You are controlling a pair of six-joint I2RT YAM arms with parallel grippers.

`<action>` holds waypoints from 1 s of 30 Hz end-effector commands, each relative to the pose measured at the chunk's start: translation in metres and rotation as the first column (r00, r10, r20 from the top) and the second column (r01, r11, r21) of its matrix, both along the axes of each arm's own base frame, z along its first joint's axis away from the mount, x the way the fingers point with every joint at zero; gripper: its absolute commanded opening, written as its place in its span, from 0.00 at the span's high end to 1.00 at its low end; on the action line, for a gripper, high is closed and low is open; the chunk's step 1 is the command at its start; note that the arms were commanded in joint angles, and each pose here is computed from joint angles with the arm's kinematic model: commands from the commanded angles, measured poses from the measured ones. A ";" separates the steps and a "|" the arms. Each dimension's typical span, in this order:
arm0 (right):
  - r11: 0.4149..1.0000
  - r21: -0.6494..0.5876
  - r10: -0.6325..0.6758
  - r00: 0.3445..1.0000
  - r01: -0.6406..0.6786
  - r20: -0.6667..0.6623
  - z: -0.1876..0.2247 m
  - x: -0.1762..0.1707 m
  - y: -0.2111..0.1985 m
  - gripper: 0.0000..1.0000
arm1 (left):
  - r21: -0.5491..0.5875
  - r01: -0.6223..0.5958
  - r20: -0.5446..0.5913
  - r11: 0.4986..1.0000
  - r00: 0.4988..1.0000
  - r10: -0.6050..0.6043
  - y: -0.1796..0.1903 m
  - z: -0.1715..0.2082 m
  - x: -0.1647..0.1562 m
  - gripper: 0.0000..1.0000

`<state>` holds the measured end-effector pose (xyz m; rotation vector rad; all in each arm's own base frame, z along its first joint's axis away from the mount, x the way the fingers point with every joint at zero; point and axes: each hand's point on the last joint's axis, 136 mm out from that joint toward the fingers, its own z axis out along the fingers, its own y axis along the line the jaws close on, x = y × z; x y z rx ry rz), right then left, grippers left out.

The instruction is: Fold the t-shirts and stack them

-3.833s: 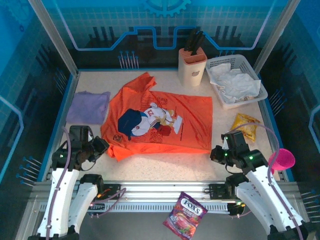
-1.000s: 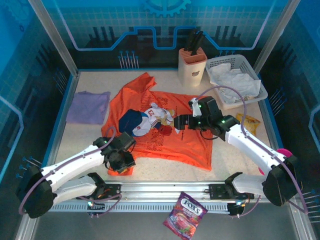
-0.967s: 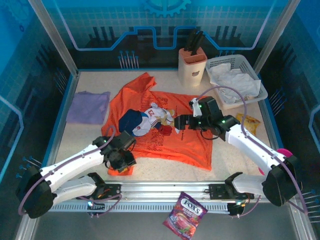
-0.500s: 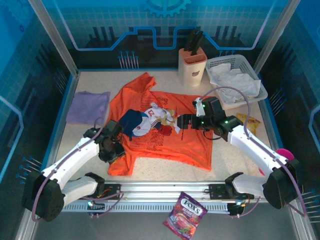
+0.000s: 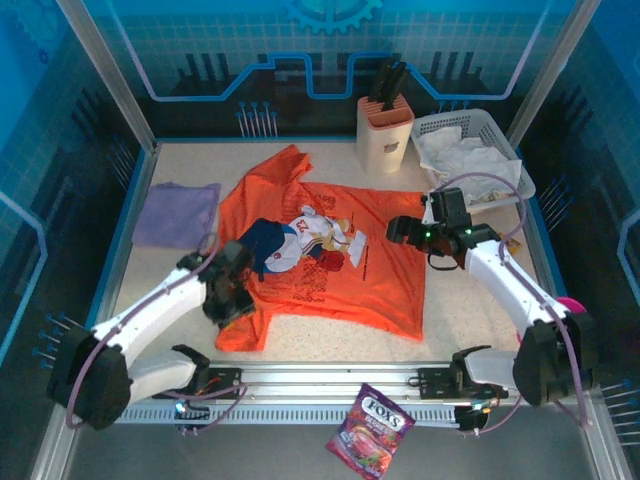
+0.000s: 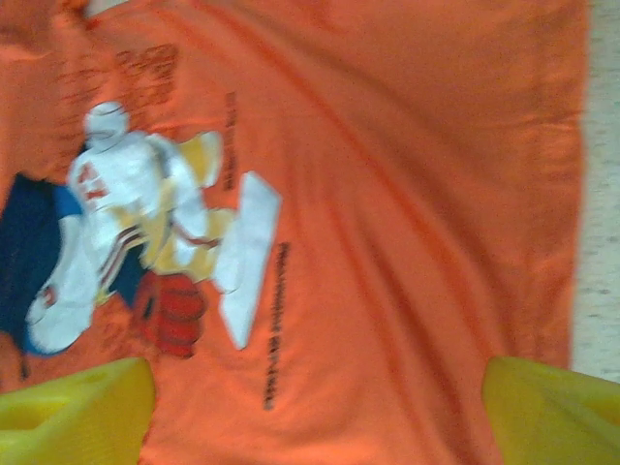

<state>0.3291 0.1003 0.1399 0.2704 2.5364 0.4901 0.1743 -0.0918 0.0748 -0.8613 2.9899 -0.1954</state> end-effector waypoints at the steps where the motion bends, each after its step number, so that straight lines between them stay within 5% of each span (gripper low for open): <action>1: 0.995 -0.083 -0.058 0.998 0.058 -0.002 -0.001 0.023 -0.023 0.15 | -0.014 0.160 0.218 0.987 0.964 -0.153 -0.023 0.050 0.087 0.53; 7: 0.979 -0.189 -0.080 0.997 0.079 0.007 -0.009 0.068 -0.037 0.27 | 0.083 0.354 0.400 0.932 0.844 -0.356 -0.040 0.094 0.210 0.44; 10: 0.966 -0.244 -0.085 0.996 0.079 -0.014 -0.020 0.091 -0.042 0.42 | 0.081 0.379 0.461 0.922 0.806 -0.372 -0.035 0.099 0.265 0.37; 16: 0.946 -0.316 -0.088 0.995 0.070 -0.042 -0.038 0.131 -0.047 0.40 | 0.155 0.373 0.598 0.915 0.702 -0.387 -0.011 0.111 0.356 0.28; 26: 0.905 -0.419 -0.119 0.989 0.071 -0.089 -0.061 0.171 -0.064 0.38 | 0.286 0.345 0.627 0.894 0.638 -0.447 0.012 0.086 0.443 0.31; 30: 0.898 -0.434 -0.135 0.985 0.075 -0.108 -0.072 0.177 -0.068 0.40 | 0.298 0.343 0.607 0.891 0.652 -0.454 0.018 0.062 0.463 0.33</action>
